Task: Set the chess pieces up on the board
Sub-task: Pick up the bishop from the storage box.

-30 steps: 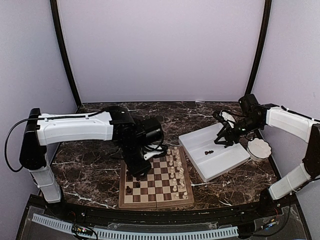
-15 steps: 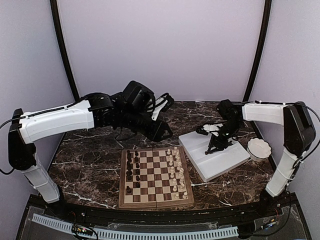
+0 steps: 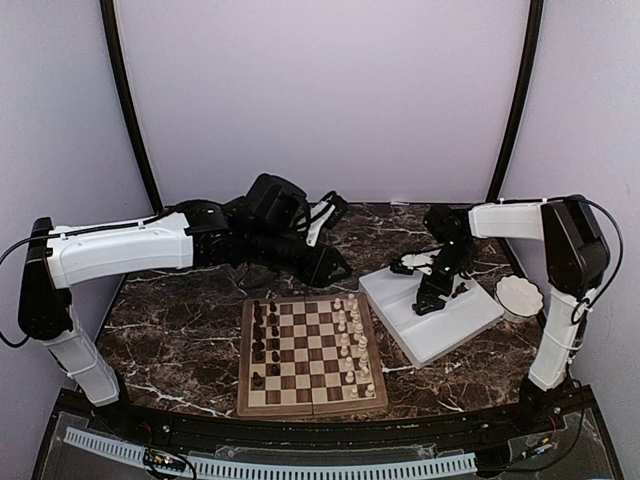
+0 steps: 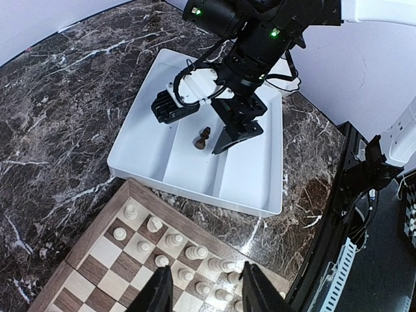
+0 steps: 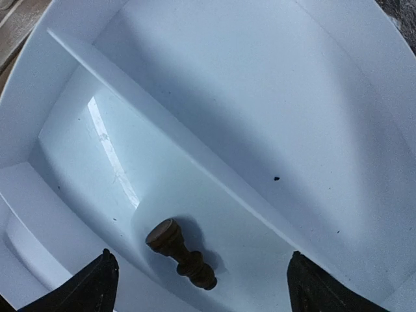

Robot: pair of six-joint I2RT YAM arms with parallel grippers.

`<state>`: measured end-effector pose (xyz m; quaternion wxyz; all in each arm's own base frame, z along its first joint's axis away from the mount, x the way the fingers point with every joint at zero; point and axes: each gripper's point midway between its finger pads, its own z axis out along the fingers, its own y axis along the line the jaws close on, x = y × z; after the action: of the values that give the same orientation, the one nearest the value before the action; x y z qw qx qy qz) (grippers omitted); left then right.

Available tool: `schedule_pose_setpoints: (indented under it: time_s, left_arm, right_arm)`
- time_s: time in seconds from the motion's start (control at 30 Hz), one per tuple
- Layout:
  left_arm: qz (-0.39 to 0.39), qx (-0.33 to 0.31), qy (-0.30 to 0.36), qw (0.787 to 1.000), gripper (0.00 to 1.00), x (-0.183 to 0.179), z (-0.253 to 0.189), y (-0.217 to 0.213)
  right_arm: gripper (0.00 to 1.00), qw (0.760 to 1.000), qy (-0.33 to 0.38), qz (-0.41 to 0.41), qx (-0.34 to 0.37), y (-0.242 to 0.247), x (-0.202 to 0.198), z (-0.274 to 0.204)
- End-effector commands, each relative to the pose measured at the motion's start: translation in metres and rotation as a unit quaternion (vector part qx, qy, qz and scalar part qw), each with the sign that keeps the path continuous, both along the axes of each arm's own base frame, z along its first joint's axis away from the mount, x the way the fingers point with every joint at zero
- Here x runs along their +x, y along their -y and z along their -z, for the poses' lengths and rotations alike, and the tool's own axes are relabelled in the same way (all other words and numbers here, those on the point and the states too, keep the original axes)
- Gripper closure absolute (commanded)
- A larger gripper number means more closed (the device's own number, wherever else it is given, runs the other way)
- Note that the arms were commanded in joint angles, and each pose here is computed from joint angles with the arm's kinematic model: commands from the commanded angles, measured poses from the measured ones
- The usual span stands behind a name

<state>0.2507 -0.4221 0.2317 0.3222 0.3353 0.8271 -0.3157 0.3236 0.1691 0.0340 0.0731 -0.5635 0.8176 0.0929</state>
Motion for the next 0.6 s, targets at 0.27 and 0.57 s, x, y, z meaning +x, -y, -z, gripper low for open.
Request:
schedule_pose_setpoints:
  time_s: [0.27,0.57]
  left_arm:
    - [-0.022,-0.025,0.008,0.999,0.61,0.013,-0.011,-0.009]
    - [-0.023,-0.025,0.000,0.999,0.60,0.013,-0.004,-0.010]
  right_arm:
    - [0.01,0.998,0.003,-0.023,-0.055,0.014,-0.004,0.018]
    - [0.14,0.998,-0.040,-0.018,-0.048,0.008,-0.008,0.027]
